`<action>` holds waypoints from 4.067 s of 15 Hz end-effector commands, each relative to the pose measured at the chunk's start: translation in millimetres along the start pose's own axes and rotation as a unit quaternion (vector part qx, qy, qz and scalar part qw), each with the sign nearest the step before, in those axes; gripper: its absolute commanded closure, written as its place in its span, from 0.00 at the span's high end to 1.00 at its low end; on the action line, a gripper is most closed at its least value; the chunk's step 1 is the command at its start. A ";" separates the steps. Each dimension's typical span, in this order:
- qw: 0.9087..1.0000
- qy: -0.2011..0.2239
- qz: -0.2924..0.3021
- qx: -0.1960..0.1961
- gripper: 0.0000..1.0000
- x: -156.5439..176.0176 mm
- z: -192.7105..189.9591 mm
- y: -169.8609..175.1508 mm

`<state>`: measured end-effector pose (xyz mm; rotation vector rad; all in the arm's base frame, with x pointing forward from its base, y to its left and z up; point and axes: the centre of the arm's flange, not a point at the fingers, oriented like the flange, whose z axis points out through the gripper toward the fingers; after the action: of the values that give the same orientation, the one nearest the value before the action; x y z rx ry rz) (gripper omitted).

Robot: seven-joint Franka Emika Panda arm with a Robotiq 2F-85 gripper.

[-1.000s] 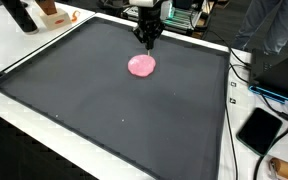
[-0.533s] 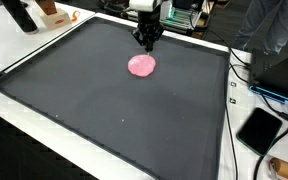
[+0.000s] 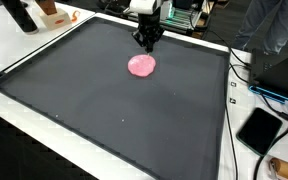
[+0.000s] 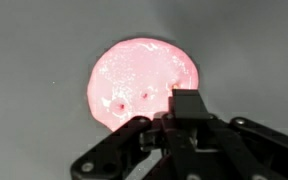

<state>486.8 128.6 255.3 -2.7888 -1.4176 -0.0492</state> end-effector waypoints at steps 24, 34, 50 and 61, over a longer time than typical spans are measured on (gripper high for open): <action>1.000 0.007 0.024 -0.012 0.03 -8.3 -82.2 3.2; 0.997 -0.004 0.072 -0.010 0.03 -3.4 -158.7 6.9; 0.995 -0.012 0.094 -0.010 0.03 15.8 -191.3 1.7; 0.967 0.088 0.184 0.154 0.03 -43.2 -167.1 119.6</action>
<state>538.4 44.2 437.2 -2.7527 -0.8296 -0.0756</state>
